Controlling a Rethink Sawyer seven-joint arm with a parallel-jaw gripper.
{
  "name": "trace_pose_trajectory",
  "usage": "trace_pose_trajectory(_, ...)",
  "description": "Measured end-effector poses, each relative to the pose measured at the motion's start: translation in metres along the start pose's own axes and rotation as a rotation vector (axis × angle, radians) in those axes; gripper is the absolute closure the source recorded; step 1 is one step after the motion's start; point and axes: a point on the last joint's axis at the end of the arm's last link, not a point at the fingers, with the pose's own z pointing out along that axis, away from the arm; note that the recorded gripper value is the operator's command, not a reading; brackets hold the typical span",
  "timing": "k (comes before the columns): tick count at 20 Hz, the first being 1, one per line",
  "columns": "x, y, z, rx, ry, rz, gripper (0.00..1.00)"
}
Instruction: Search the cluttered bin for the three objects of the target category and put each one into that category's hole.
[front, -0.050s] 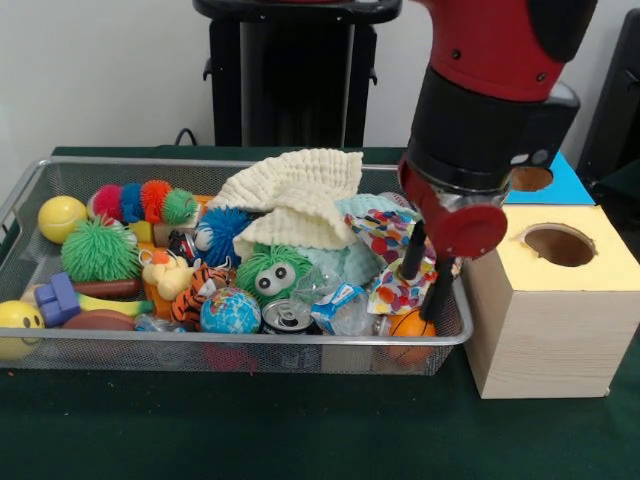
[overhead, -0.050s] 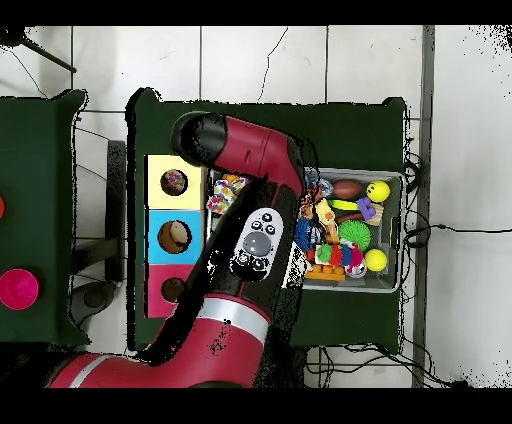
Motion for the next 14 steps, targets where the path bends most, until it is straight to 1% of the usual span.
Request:
trace_pose_trajectory(2, 0.001, -0.004, 0.01, 0.013, 0.002, -0.001, 0.0)
trace_pose_trajectory(3, 0.003, -0.008, 0.021, 0.031, 0.006, -0.001, 0.0)
trace_pose_trajectory(6, 0.009, -0.018, 0.039, 0.059, 0.018, -0.003, 0.0)
trace_pose_trajectory(9, 0.014, -0.023, 0.047, 0.073, 0.027, -0.004, 0.0)
trace_pose_trajectory(10, 0.019, -0.03, 0.053, 0.088, 0.032, -0.005, 0.0)
trace_pose_trajectory(13, 0.026, -0.037, 0.055, 0.103, 0.035, -0.01, 0.0)
trace_pose_trajectory(14, 0.031, -0.041, 0.055, 0.109, 0.036, -0.014, 0.0)
